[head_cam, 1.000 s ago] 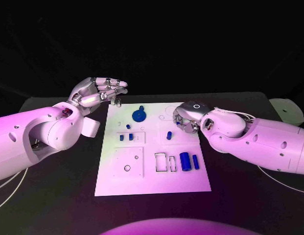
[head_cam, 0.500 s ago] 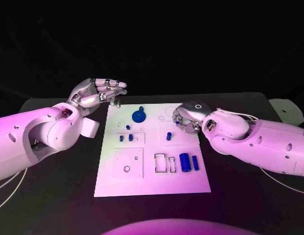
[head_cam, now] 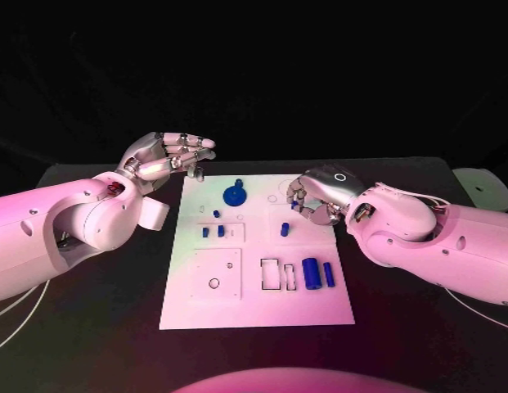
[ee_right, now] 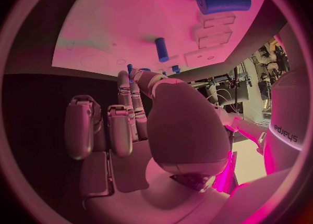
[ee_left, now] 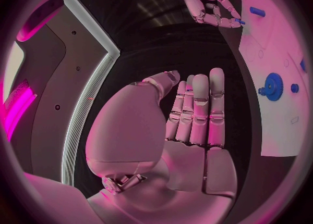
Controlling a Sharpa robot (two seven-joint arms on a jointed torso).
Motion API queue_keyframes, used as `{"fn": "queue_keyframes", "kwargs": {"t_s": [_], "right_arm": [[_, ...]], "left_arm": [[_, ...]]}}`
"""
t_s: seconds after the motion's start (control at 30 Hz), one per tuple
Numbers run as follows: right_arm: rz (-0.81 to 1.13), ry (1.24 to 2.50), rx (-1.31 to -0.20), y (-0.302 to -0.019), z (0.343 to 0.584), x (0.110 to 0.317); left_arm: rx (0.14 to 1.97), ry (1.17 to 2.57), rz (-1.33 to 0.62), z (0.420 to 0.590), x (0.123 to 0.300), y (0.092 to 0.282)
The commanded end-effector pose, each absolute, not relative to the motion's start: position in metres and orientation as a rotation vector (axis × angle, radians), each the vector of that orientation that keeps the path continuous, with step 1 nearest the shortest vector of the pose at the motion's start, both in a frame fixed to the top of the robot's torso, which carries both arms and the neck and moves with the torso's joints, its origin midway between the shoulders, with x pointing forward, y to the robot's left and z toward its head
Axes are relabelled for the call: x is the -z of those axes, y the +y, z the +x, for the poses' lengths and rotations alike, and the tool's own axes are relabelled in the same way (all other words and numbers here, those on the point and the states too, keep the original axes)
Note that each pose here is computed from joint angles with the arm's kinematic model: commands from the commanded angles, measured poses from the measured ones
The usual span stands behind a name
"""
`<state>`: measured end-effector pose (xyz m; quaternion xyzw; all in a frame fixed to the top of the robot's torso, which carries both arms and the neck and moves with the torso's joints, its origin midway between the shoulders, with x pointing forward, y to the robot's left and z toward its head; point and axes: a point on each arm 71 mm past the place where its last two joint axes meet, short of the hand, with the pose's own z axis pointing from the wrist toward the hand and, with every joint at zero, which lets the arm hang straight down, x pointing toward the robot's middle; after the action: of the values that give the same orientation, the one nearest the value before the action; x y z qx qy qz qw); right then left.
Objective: Assemble the parts on the task board
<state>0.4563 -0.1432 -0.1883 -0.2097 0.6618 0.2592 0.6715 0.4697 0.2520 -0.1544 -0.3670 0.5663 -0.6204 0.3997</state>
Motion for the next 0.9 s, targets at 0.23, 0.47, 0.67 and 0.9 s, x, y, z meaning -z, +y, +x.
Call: {"fn": "queue_keyframes", "kwargs": {"t_s": [0.23,0.47,0.67,0.9], "right_arm": [[-0.469,1.411,-0.771,-0.108,0.423,0.175],[-0.492,1.425,-0.861,-0.078,0.408,0.184],[-0.501,1.464,-0.901,-0.063,0.401,0.201],[-0.507,1.52,-0.921,-0.05,0.396,0.225]], "left_arm": [[1.589,1.438,-0.928,0.472,0.155,0.249],[1.593,1.44,-0.931,0.475,0.157,0.244],[1.587,1.443,-0.936,0.478,0.159,0.238],[1.595,1.45,-0.935,0.48,0.161,0.228]]}}
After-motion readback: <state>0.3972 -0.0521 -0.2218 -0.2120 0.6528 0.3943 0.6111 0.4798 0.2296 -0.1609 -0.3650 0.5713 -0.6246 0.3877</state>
